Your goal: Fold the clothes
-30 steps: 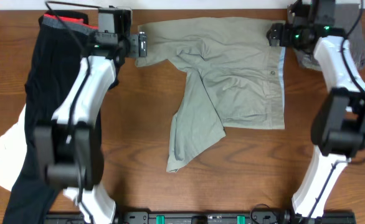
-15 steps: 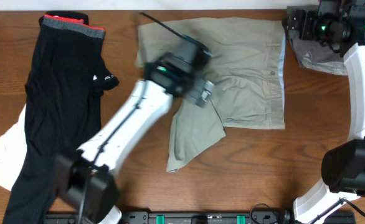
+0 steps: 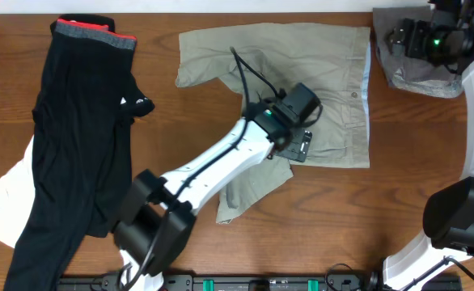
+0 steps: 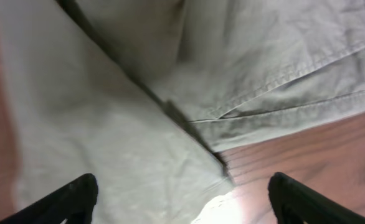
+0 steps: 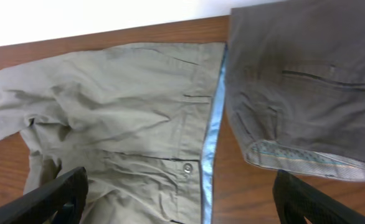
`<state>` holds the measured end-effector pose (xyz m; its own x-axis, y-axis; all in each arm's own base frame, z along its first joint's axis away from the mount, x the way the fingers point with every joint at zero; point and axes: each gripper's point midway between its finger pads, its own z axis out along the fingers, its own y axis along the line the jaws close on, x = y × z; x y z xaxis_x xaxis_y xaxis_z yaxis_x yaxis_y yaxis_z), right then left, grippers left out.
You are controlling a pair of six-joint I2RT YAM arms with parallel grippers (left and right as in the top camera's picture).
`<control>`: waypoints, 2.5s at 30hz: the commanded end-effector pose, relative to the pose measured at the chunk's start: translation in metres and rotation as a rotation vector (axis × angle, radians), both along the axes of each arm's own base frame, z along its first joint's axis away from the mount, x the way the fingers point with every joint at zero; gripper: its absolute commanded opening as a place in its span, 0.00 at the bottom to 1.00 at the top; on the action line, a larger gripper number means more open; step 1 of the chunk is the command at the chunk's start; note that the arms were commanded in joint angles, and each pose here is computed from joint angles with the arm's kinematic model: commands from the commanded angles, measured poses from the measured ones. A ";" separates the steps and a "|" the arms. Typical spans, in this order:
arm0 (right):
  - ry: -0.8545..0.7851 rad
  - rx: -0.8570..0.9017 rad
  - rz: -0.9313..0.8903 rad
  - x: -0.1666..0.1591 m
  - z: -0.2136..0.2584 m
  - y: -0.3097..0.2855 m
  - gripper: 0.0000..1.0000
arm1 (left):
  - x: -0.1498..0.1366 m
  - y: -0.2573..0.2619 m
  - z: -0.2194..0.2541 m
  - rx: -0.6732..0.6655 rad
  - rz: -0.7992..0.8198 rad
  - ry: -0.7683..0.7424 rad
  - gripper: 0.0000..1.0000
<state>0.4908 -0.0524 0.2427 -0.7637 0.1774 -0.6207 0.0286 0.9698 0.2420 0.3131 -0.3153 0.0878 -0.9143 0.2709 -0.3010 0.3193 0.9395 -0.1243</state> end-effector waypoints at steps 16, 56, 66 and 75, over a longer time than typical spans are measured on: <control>0.012 0.018 -0.031 -0.001 -0.004 -0.011 0.93 | -0.010 -0.001 -0.073 0.101 0.066 0.105 0.39; 0.165 0.037 -0.025 -0.022 -0.069 -0.003 0.92 | 0.162 0.296 0.008 0.293 0.591 -0.130 0.11; 0.134 0.065 0.112 -0.024 -0.064 0.026 0.89 | 0.155 0.324 0.024 0.295 0.624 -0.124 0.98; 0.335 0.122 0.204 -0.076 -0.071 0.076 0.78 | 0.053 0.296 0.074 0.165 0.558 0.146 0.98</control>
<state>0.4260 -0.0004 0.1590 -0.9430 0.1104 -0.3139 -0.0066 0.9369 0.3495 0.3812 -0.0064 0.1460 -0.9575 -0.2263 -0.1788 -0.2479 0.9626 0.1094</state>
